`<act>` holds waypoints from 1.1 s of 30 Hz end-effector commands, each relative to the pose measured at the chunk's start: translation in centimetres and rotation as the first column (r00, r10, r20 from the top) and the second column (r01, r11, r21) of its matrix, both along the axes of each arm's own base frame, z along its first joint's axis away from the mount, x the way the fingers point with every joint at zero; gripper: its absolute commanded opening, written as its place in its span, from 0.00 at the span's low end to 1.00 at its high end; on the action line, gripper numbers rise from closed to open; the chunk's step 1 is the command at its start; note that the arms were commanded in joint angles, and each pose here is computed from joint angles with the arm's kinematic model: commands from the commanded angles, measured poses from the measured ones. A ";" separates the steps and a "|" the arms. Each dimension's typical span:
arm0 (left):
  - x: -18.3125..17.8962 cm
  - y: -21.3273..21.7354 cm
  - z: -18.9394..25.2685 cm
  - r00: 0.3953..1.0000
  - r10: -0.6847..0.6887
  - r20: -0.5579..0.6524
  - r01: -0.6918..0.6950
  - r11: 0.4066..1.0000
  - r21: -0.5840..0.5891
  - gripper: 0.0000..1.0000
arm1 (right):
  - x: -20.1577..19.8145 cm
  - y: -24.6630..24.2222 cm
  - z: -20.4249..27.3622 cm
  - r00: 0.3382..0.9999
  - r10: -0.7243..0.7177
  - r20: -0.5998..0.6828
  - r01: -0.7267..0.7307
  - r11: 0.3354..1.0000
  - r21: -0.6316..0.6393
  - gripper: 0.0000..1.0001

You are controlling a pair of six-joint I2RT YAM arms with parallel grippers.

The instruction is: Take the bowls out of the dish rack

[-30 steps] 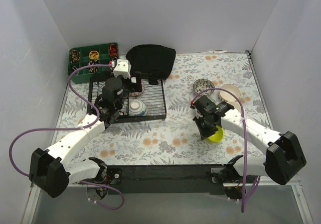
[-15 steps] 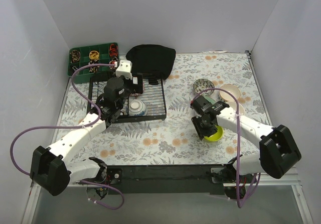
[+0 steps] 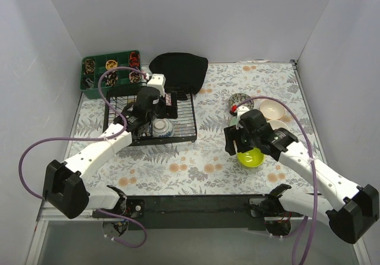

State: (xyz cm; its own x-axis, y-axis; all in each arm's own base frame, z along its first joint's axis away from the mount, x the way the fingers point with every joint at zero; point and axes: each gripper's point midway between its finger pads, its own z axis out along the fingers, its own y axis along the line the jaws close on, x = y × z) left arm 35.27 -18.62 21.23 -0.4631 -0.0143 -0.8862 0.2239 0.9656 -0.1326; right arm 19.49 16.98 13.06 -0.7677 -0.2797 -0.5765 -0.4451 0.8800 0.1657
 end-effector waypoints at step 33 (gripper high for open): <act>4.8 -5.1 -11.6 0.952 0.047 -0.303 -0.005 0.990 0.139 0.73 | 0.2 0.2 -0.3 0.963 0.087 0.254 -0.116 0.988 0.102 0.74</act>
State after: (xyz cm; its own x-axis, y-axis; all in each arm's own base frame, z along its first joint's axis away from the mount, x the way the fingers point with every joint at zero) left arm 39.28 -23.67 10.90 -0.7011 0.0363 -0.7121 0.1592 0.9815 -0.1067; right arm 19.18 17.25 11.92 -0.6076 -0.2762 -0.7447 -0.5647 0.8095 0.1605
